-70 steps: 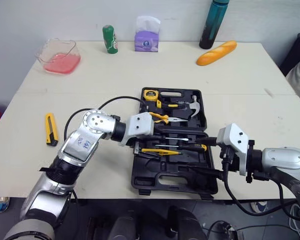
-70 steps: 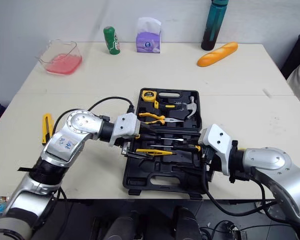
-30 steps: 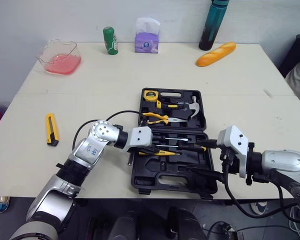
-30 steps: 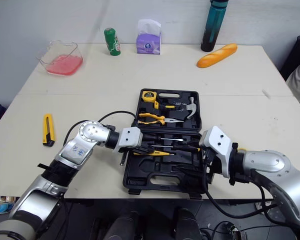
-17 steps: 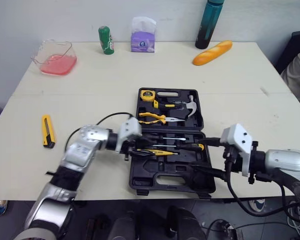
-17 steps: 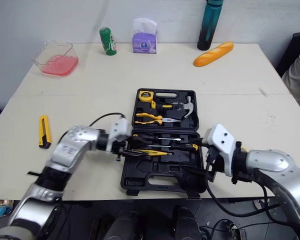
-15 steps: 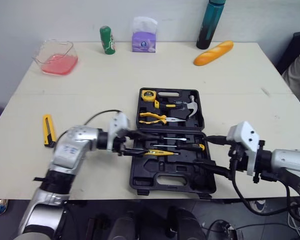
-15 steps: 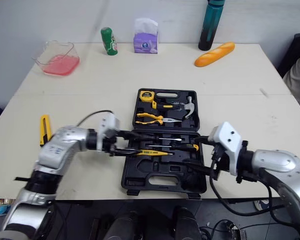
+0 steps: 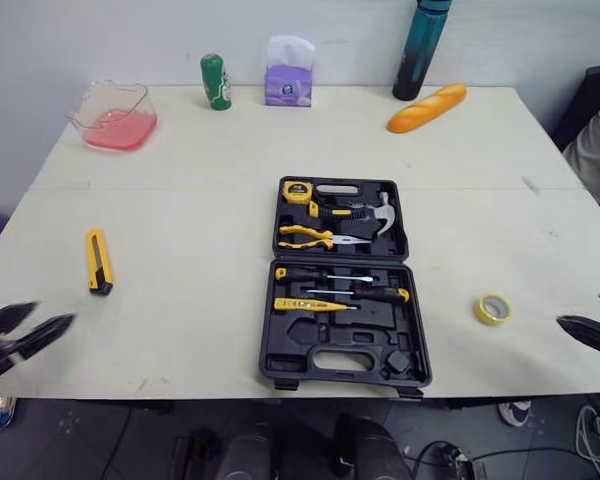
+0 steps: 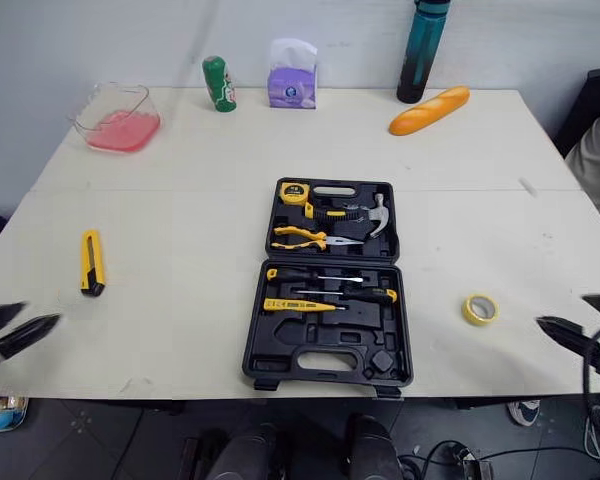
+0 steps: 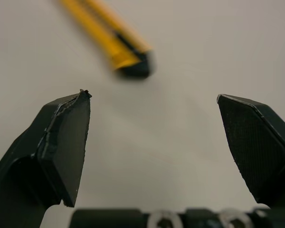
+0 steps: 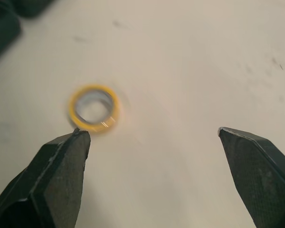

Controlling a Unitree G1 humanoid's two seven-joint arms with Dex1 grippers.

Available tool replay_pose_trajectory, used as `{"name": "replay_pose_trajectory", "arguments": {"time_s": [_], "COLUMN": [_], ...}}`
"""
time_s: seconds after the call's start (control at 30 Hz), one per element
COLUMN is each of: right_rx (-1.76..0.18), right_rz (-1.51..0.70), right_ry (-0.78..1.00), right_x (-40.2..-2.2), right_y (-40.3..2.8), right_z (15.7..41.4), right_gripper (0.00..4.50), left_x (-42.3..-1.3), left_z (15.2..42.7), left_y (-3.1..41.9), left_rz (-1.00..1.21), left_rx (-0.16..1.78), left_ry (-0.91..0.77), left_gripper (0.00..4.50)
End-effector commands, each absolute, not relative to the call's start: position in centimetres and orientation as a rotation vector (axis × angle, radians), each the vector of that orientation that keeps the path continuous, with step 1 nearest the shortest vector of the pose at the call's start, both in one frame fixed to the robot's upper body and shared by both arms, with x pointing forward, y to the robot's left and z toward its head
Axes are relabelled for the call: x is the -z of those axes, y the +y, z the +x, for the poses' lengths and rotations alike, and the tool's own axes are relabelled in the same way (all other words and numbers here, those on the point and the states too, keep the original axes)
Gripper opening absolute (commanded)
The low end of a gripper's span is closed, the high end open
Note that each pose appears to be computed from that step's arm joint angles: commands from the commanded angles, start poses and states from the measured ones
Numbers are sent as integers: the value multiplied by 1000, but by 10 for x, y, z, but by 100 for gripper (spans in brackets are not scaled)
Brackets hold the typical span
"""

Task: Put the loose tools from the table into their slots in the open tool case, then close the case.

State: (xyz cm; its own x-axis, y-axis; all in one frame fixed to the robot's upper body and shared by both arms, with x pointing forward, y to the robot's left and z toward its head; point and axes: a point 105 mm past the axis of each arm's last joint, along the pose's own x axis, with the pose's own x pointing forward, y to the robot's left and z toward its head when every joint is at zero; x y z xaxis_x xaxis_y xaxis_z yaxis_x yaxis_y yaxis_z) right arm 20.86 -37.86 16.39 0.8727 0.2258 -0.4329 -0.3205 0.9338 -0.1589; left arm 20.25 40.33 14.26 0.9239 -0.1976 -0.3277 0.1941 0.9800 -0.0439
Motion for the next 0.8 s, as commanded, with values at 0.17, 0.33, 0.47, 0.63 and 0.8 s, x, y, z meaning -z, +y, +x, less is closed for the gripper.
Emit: {"name": "replay_pose_trajectory", "arguments": {"time_s": [0.17,0.33,0.47,0.63,0.8], "right_rx": [-243,-448,-657,-1005,-1251], "right_rz": [-313,-272,-208,-149,-158], "right_ry": [410,363,257,94,-13], "right_x": [-176,-186,-207,-241,-269], "right_y": [-409,-359,-290,-181,-121], "right_z": [212,223,241,248,242], "right_gripper": [450,450,450,450,450], "left_x": [-155,-152,-147,-146,-153], "left_z": [189,206,240,268,288], "left_y": [438,410,388,373,362], "left_rz": [44,-17,33,-111,-126], "left_rx": [31,80,-10,-169,-247], "left_ry": [304,285,316,360,403], "left_gripper": [447,447,447,447,447]}}
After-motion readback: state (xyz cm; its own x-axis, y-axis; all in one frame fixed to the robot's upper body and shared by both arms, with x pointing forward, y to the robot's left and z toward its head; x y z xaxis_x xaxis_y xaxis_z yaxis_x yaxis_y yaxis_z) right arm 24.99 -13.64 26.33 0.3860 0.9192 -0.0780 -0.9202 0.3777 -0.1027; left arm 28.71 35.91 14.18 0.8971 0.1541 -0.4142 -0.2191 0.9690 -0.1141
